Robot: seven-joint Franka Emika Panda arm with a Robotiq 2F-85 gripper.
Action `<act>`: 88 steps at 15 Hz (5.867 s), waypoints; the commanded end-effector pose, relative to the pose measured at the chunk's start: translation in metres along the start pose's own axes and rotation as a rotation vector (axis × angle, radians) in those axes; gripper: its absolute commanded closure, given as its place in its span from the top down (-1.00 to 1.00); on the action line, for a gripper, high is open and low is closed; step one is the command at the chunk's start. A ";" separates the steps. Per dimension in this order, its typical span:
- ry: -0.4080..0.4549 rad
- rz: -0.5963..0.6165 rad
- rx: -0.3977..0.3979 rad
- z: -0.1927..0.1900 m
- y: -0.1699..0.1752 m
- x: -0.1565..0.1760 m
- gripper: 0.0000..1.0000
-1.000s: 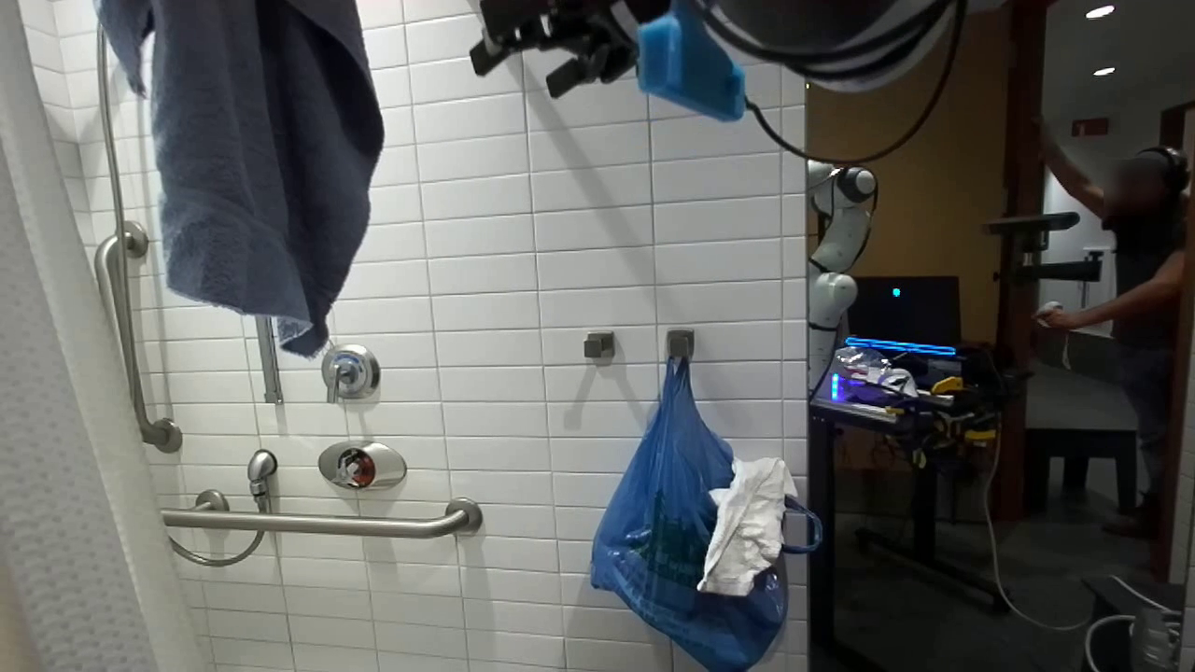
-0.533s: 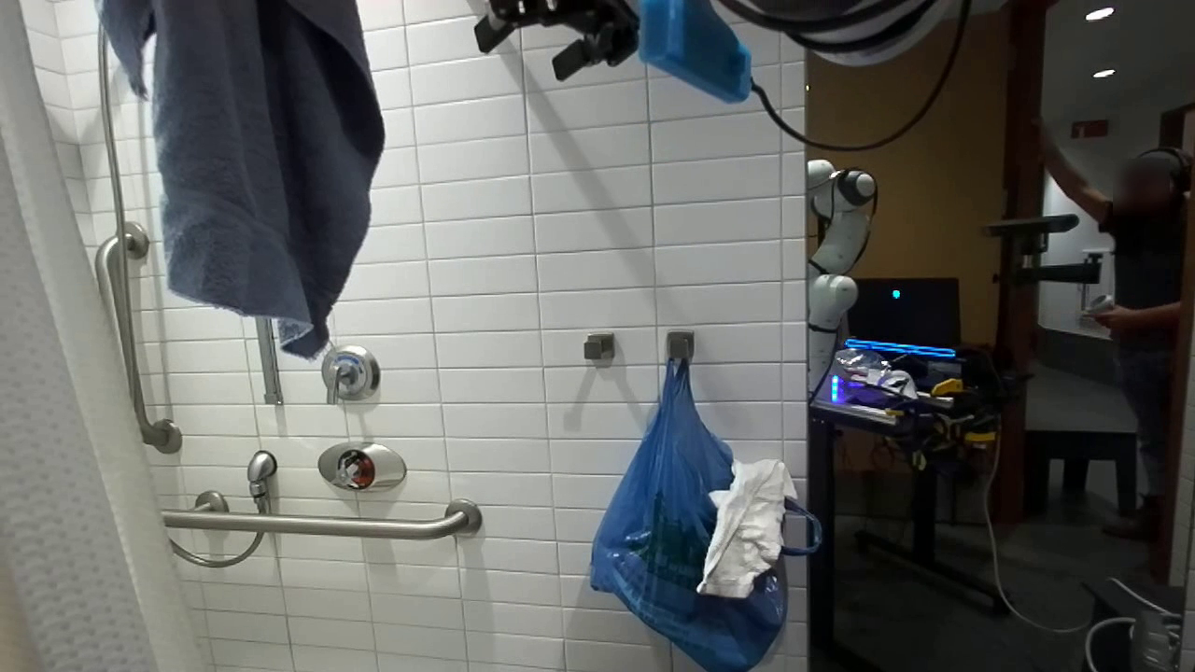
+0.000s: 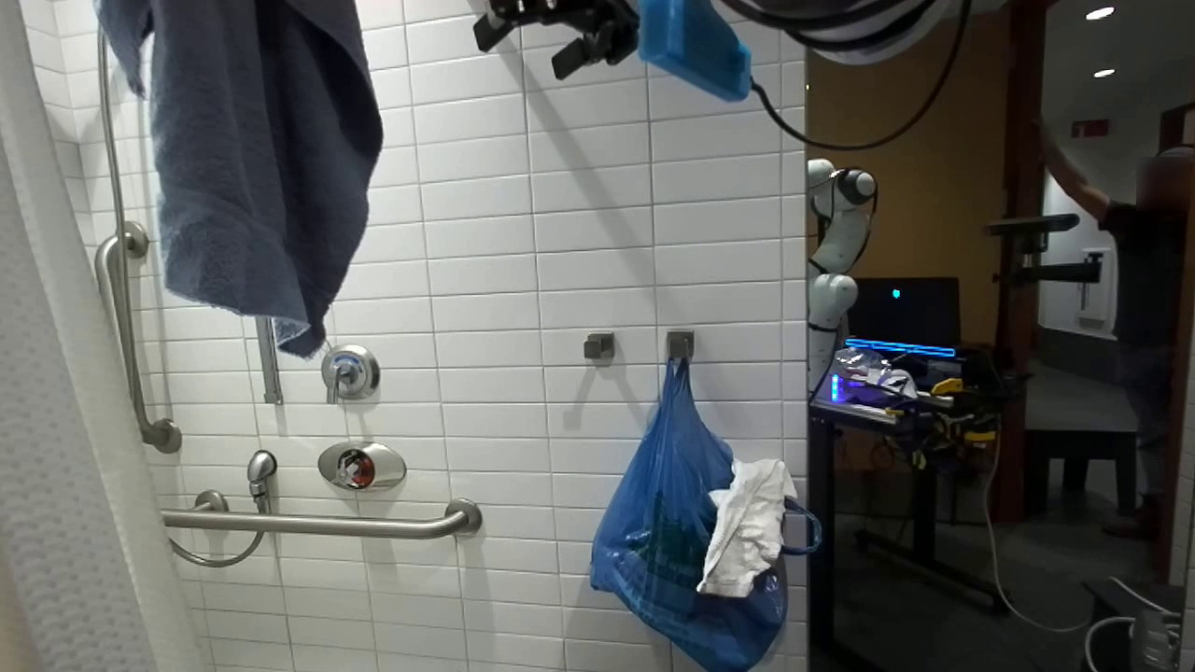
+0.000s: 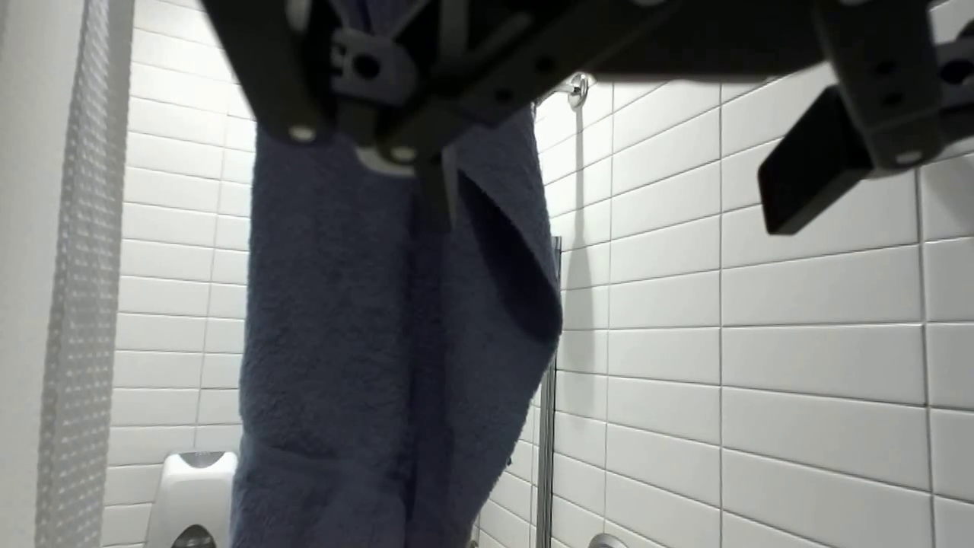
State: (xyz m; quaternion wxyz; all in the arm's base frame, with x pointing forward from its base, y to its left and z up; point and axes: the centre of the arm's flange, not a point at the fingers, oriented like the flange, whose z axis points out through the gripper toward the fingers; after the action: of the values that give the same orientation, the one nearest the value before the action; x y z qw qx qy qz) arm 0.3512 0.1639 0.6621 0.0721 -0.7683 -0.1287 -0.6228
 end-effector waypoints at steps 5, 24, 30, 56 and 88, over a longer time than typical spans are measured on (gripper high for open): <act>0.000 0.000 0.000 0.000 0.000 0.000 1.00; 0.024 -0.044 0.075 0.041 -0.046 0.037 1.00; -0.014 -0.078 0.062 0.092 -0.062 0.057 1.00; -0.077 -0.048 0.012 0.126 -0.161 0.078 1.00; -0.106 -0.102 -0.010 0.216 -0.124 0.097 1.00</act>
State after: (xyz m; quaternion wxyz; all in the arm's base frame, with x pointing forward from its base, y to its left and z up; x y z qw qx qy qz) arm 0.5050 0.3376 0.7008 0.0300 -0.7905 -0.1380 -0.5959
